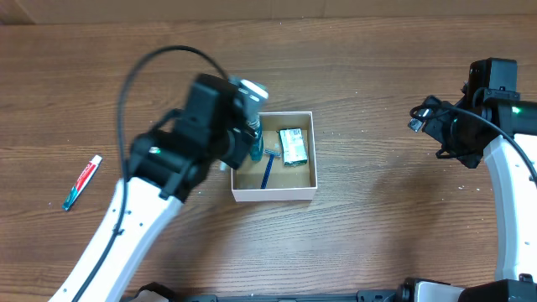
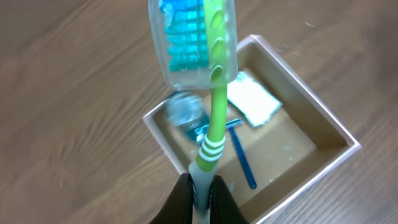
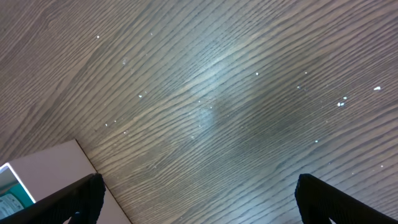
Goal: Pack container
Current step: 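Carry the toothbrush into the box and release it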
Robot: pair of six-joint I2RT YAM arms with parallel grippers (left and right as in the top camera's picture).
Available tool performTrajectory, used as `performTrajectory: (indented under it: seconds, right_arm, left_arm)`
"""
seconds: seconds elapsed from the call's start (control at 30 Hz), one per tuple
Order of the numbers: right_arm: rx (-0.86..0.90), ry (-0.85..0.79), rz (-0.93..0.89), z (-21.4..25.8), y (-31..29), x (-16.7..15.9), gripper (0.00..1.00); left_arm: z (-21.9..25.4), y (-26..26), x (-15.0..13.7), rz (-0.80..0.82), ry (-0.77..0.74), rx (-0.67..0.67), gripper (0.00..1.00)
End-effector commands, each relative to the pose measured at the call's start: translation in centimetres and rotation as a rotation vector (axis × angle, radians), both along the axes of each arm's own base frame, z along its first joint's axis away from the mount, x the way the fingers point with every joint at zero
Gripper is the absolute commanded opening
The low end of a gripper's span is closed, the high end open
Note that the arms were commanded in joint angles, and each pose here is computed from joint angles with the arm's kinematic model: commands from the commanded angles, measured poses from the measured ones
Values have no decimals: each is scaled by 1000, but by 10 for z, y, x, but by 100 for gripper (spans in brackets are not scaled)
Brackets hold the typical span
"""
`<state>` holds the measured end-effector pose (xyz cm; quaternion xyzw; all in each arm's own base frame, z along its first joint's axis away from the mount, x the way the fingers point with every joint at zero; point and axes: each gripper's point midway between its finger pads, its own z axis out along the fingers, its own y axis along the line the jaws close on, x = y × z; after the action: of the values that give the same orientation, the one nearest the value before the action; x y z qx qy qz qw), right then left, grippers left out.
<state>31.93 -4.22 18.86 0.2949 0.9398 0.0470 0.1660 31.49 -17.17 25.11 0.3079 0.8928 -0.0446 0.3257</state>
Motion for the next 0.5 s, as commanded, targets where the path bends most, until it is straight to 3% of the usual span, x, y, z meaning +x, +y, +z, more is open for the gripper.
performTrajectory:
  seconds: [0.0, 0.3, 0.47]
  right_arm:
    - [1, -14, 9, 3, 1, 0, 100]
    - [1, -13, 9, 3, 1, 0, 100]
    - [1, -13, 9, 3, 1, 0, 100]
  left_arm:
    - [-27, -35, -5, -213, 15, 115, 4]
    - [-132, -61, 11, -272, 230, 243, 4]
    - [-158, -63, 9, -283, 298, 261, 7]
